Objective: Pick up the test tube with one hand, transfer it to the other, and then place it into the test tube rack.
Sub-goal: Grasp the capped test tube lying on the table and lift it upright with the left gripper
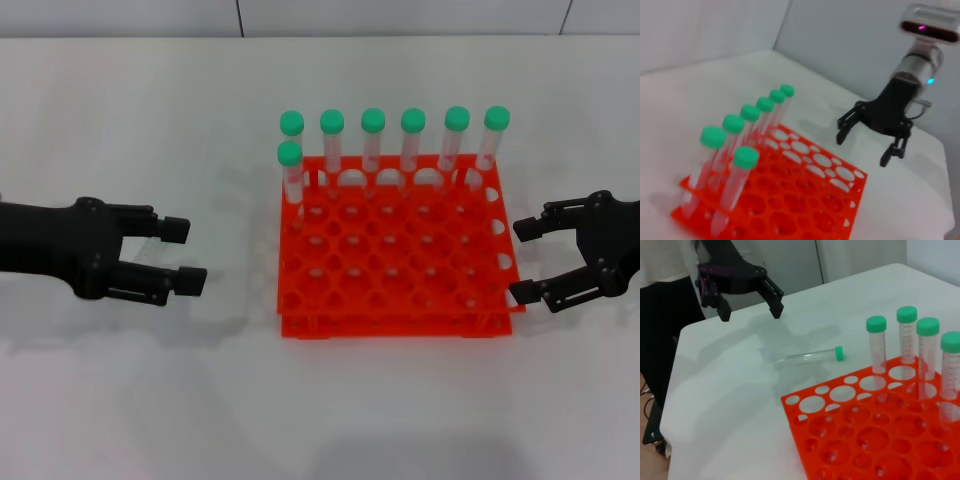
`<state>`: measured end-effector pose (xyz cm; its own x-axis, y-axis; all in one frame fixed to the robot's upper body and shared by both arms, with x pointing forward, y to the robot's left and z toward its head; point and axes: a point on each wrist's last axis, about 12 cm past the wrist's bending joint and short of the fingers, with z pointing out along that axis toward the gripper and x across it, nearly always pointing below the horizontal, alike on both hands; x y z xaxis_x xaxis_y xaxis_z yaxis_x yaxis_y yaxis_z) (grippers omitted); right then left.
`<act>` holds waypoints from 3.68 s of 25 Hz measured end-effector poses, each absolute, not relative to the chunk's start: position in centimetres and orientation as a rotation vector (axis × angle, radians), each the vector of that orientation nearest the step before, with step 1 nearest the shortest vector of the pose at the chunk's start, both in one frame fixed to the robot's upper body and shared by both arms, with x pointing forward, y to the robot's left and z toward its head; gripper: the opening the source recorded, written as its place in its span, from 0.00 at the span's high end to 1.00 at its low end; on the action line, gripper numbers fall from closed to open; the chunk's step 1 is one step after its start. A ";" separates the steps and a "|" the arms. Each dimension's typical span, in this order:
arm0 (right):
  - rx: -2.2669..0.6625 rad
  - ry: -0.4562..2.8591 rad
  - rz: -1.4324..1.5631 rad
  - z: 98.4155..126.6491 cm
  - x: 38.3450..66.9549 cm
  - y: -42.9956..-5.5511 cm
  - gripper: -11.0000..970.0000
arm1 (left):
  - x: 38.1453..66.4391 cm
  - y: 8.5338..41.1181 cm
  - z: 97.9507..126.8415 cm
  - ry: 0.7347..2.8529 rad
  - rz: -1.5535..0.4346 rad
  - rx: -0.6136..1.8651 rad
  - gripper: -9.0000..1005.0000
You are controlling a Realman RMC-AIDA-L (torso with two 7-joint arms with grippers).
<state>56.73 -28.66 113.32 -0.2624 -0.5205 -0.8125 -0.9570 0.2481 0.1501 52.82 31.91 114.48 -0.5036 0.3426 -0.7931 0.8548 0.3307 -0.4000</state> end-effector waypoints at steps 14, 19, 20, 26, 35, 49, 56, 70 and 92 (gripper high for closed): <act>-1.338 1.885 0.858 113.2 56.8 -28.9 0.10 | 55.0 30.8 117.7 2.479 -0.998 0.798 0.18; -1.340 1.883 0.855 113.2 56.8 -28.9 0.10 | 55.9 31.0 118.0 2.617 -0.888 0.712 0.24; -1.341 1.881 0.854 113.2 56.8 -28.8 0.10 | 56.0 31.1 117.9 2.639 -0.868 0.698 0.25; -1.352 1.861 0.837 113.5 56.8 -28.5 0.10 | 56.6 31.8 117.3 2.758 -0.705 0.605 0.28; -1.356 1.852 0.844 113.5 56.9 -28.0 0.10 | 57.1 31.4 116.5 2.815 -0.633 0.587 0.28; -1.361 1.841 0.825 113.6 57.2 -27.9 0.10 | 57.5 30.3 114.5 2.961 -0.517 0.594 0.27; -1.361 1.832 0.828 113.4 57.2 -27.5 0.11 | 57.8 30.0 113.2 2.992 -0.490 0.586 0.27; -1.372 1.824 0.834 113.4 57.2 -27.0 0.12 | 58.3 29.1 112.2 2.995 -0.479 0.600 0.27; -1.373 1.830 0.828 113.3 57.2 -27.2 0.12 | 58.6 28.4 112.0 3.020 -0.431 0.571 0.57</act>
